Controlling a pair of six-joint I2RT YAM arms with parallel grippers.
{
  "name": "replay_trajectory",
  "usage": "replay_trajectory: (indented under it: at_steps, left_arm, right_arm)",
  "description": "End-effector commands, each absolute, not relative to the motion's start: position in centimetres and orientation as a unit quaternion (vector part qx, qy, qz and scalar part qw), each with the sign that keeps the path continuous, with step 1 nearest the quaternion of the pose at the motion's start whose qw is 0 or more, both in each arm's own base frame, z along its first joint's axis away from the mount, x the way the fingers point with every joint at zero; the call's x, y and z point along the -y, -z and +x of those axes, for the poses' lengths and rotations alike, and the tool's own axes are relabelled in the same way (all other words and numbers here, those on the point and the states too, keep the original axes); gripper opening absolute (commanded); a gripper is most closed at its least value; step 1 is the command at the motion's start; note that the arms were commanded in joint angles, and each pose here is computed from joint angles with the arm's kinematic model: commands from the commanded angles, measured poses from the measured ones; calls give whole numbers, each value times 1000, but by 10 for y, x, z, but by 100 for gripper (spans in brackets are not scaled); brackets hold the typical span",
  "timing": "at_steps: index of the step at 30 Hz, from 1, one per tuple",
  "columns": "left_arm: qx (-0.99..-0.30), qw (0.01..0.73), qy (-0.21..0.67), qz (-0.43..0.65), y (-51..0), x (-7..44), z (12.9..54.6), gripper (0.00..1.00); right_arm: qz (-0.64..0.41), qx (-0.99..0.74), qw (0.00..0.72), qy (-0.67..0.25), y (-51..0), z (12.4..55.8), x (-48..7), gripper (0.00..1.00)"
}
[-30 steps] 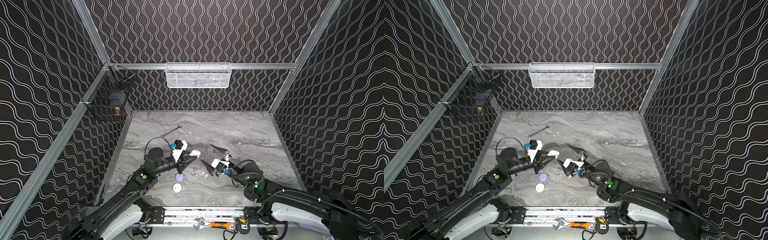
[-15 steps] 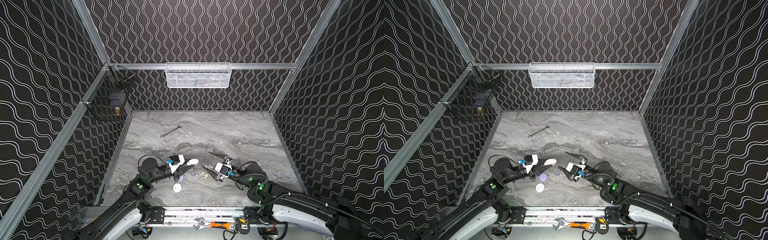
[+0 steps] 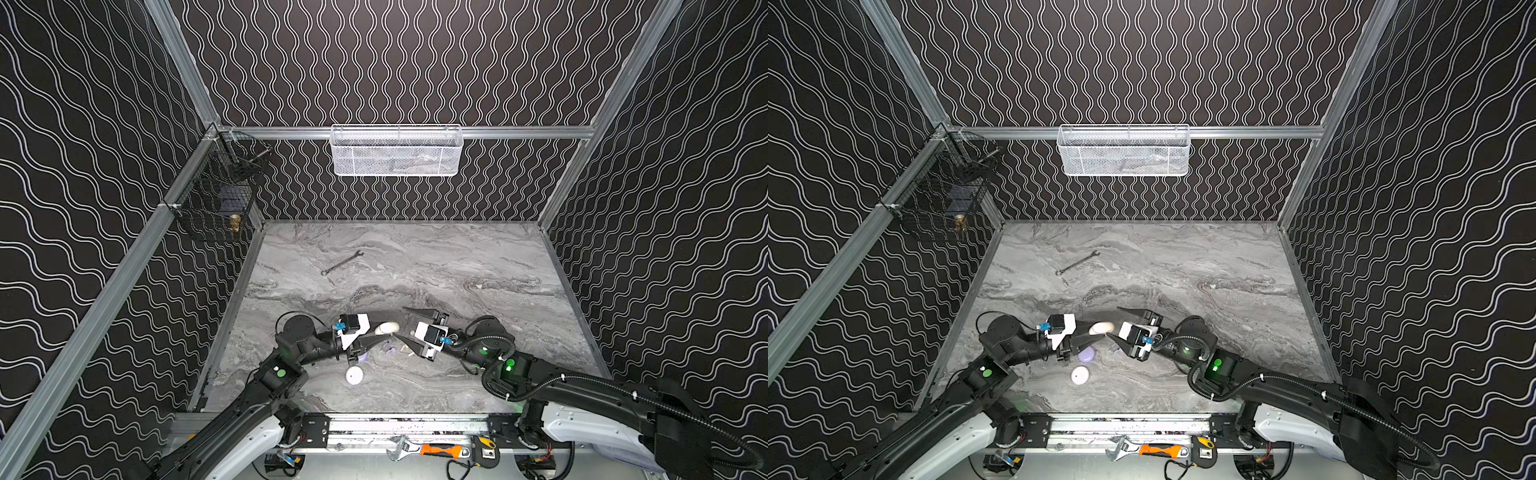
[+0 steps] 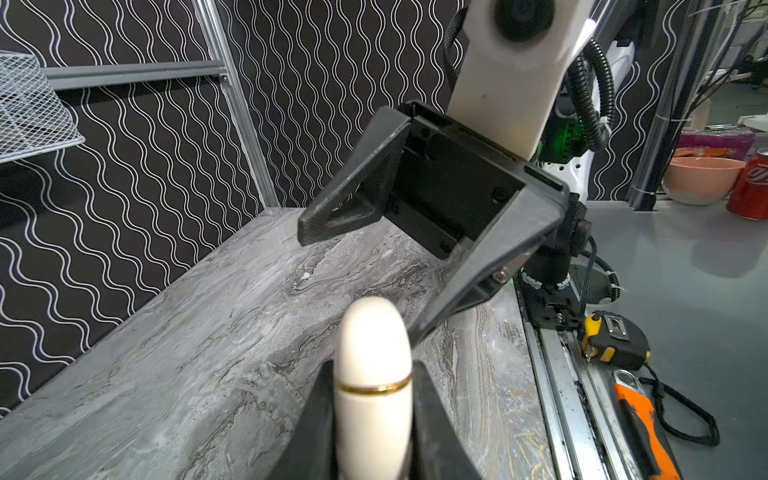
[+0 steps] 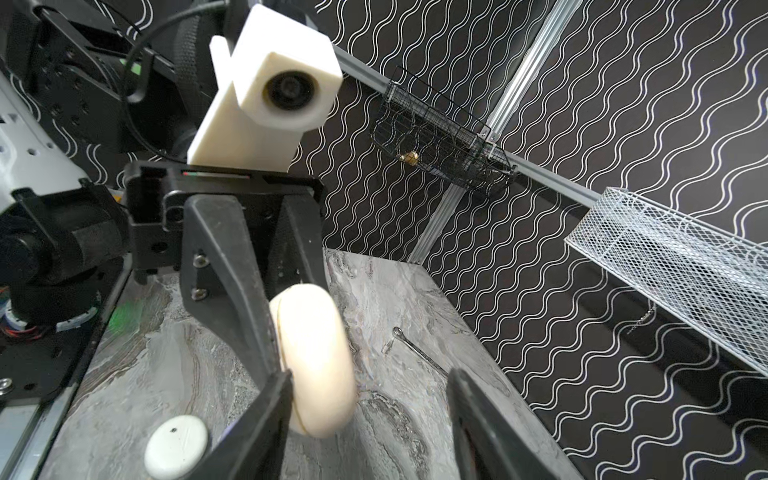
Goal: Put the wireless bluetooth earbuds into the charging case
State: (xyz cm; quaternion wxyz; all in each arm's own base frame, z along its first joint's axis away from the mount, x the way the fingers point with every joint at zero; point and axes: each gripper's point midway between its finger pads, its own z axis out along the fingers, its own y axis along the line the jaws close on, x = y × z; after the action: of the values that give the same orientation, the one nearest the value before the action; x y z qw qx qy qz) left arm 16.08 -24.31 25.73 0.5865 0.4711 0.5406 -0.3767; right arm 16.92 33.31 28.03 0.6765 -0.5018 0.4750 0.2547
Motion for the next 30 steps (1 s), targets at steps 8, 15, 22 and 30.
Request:
replay_trajectory:
  at_steps: [8, 15, 22, 30]
  left_arm:
    - [-509, 597, 383, 488, -265, 246, 153, 0]
    - [-511, 595, 382, 489, -265, 246, 154, 0]
    - [-508, 597, 383, 488, -266, 245, 152, 0]
    - [-483, 604, 402, 490, -274, 245, 143, 0]
  right_arm:
    - [-465, -479, 704, -242, -302, 181, -330, 53]
    - [-455, -476, 711, -247, -310, 181, -328, 48]
    - [-454, -478, 709, -250, -308, 182, -329, 47]
    - [-450, -490, 702, -254, -306, 188, -337, 46]
